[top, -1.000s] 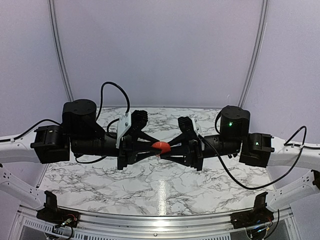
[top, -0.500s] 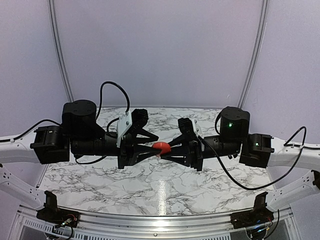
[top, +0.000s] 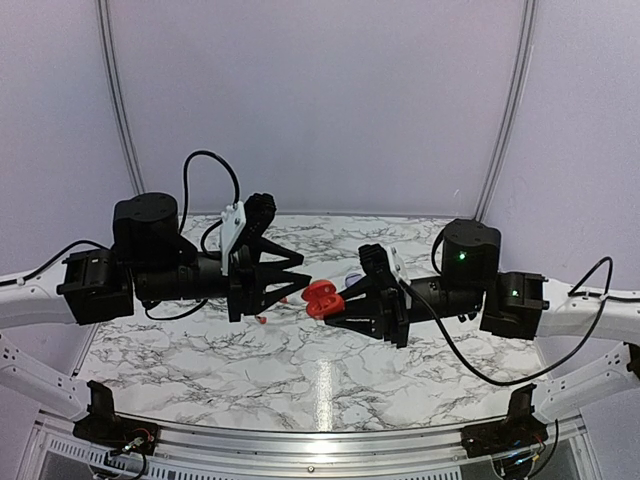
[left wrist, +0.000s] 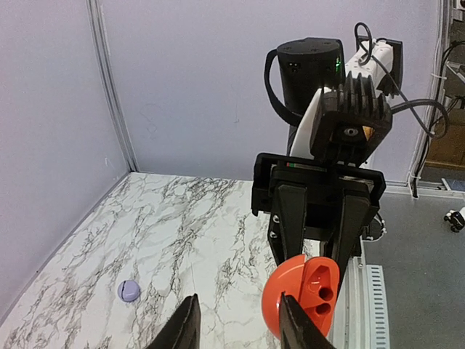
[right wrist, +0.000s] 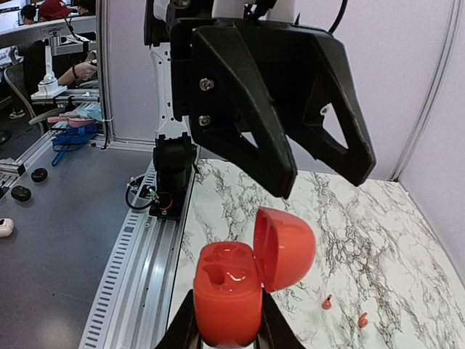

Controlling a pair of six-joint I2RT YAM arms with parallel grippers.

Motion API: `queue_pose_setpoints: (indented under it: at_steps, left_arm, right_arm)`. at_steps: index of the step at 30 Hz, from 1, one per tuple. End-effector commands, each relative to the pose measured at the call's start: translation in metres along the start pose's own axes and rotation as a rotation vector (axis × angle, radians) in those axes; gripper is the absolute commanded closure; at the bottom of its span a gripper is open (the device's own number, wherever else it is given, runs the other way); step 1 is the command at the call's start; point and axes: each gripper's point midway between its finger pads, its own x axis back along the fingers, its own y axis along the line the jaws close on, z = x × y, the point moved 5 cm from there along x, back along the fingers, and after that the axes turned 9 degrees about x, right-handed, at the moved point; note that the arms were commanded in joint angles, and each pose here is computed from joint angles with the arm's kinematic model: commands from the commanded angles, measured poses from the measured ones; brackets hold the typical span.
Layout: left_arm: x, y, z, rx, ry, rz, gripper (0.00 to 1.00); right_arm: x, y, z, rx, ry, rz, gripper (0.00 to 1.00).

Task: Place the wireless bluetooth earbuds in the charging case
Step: Open the charging case, then pick up the left earbud from the center of the board.

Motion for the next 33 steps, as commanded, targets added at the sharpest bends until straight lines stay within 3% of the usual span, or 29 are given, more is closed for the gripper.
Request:
queue_pose_setpoints:
  at_steps: [1,7,14,22,28,33]
  left_arm:
    - [0.003,0.003,-0.003,0.054,-0.043,0.015,0.61]
    - [0.024,0.034,-0.004,0.213,-0.125,-0.062,0.58]
    - [0.035,0.097,0.062,0.470,-0.006,-0.310,0.54]
    - [0.035,0.147,0.124,0.497,0.339,-0.502,0.46]
    - [0.014,0.162,0.163,0.423,0.648,-0.424,0.49]
    - [0.001,0.164,0.183,0.293,0.804,-0.301,0.50]
  right_arm:
    - [0.004,0.001,-0.012,0.010,-0.056,0.001,1.00]
    - [0.013,-0.010,-0.005,-0.062,-0.078,0.066,1.00]
    - [0.026,-0.027,0.009,-0.127,-0.102,0.118,1.00]
    - [0.030,-0.030,0.023,-0.164,-0.082,0.107,1.00]
    - [0.035,-0.029,0.032,-0.195,-0.064,0.124,1.00]
    - [0.038,-0.027,0.033,-0.202,-0.074,0.125,1.00]
